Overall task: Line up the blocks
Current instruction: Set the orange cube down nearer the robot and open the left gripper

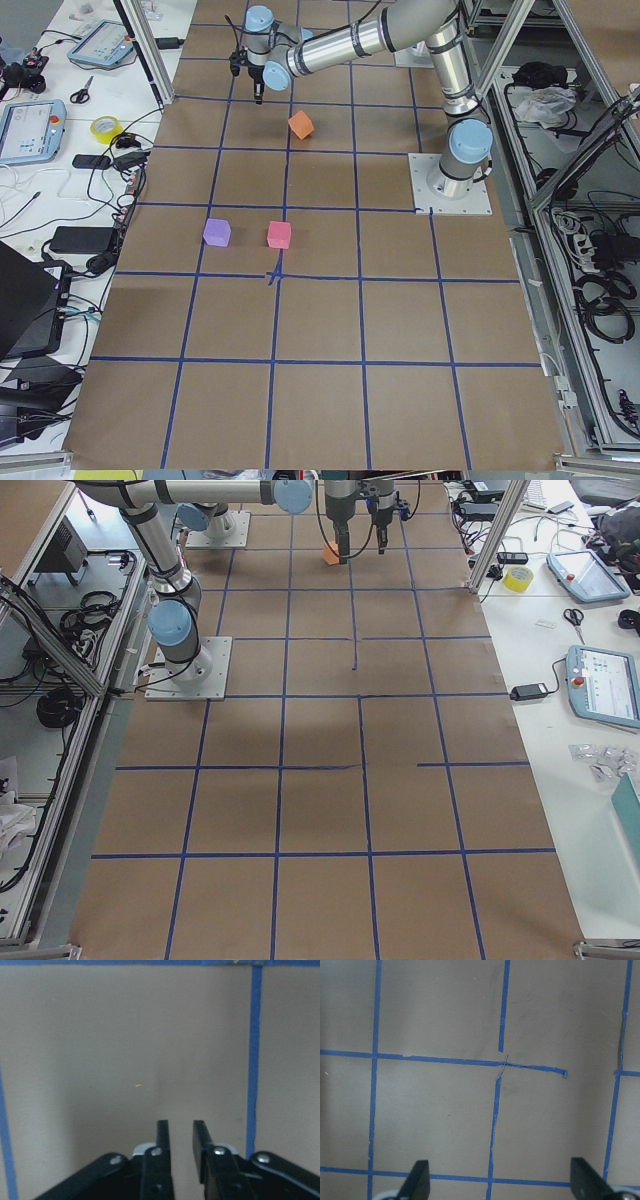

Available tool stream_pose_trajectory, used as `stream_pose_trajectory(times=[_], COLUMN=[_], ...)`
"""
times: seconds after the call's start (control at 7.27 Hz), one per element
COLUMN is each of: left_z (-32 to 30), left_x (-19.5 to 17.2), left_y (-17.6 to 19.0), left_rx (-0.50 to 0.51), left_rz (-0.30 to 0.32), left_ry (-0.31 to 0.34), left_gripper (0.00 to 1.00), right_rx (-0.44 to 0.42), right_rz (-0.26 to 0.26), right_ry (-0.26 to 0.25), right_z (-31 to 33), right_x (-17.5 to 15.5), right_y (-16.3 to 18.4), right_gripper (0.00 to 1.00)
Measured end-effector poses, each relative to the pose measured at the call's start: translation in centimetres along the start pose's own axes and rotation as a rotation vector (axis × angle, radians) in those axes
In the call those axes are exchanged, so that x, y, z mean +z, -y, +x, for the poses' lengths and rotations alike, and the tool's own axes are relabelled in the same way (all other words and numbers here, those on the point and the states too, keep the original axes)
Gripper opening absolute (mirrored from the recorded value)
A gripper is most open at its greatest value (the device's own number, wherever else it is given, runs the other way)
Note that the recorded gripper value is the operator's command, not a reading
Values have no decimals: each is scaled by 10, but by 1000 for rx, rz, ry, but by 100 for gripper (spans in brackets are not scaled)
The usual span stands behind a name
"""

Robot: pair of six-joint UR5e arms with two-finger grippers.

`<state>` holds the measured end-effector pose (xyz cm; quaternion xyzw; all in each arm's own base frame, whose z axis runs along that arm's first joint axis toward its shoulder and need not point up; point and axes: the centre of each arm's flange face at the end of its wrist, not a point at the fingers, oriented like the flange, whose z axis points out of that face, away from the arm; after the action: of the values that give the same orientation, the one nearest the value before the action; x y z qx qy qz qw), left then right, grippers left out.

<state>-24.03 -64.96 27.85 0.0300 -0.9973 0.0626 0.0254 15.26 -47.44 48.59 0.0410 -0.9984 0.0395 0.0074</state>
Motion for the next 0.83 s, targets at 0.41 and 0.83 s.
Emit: stream_pose_trajectory(times=[0.41,0.83], left_z=[-73,-69], left_x=[-27,-13], left_y=[14,-26], left_rx=[-14,-118], left_rz=[-27,-116], left_ry=[13,30], left_gripper=[99,100], right_rx=[1,-2], right_rz=[2,1], right_ry=[0,0], right_z=[0,0], right_x=[0,0], right_y=[0,0], right_gripper=[100,100])
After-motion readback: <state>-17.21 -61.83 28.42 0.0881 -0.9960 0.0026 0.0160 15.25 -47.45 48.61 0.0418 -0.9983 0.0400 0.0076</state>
